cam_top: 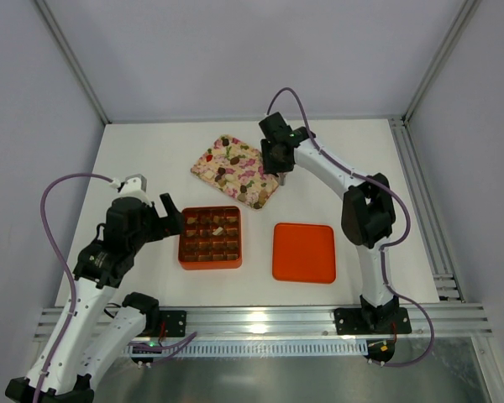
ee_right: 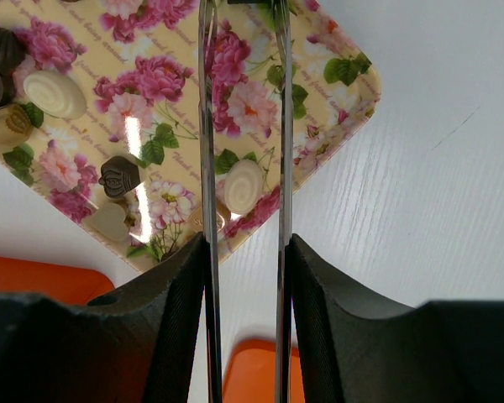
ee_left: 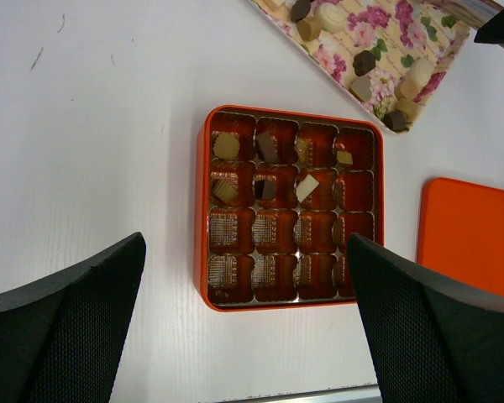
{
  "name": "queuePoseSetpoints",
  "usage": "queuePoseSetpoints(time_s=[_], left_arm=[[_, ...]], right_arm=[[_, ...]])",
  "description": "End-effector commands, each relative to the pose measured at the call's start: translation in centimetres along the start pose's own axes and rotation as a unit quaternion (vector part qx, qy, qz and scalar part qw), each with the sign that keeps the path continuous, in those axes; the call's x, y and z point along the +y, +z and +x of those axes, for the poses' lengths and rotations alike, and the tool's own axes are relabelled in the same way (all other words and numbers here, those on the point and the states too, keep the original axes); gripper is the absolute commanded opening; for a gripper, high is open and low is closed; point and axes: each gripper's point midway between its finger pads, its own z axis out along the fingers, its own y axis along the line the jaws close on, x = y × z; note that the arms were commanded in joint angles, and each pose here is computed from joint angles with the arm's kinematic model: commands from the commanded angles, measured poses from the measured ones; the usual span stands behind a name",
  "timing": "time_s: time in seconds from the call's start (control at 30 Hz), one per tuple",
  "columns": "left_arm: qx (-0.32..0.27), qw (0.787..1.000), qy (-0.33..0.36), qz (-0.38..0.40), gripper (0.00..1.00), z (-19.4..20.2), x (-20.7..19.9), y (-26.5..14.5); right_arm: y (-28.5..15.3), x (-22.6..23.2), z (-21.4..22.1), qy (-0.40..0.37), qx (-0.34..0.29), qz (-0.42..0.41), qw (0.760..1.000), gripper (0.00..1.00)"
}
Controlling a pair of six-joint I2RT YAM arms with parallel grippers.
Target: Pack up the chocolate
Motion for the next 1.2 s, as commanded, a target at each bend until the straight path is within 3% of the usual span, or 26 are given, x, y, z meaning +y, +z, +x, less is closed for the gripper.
queuePoseSetpoints(time_s=[0.0, 0.87, 1.17], left_arm=[[-0.01, 1.0, -0.001, 0.011, 1.0, -0.7, -0.5, -0.1], [-0.006, 1.0, 0.0, 0.01, 1.0, -0.6, -0.6, 0.0], [-0.006, 1.0, 0.0, 0.009, 1.0, -0.6, -0.5, 0.0]], right_arm=[[-0.8, 0.0, -2.0, 0.011, -0.035, 0.009, 0.999, 0.45], [1.7, -0.4, -2.4, -0.032, -0.025, 0.037, 0.999, 0.44], [1.4, -0.8, -2.5, -0.033, -0.026, 0.045, 0.998, 0.38]])
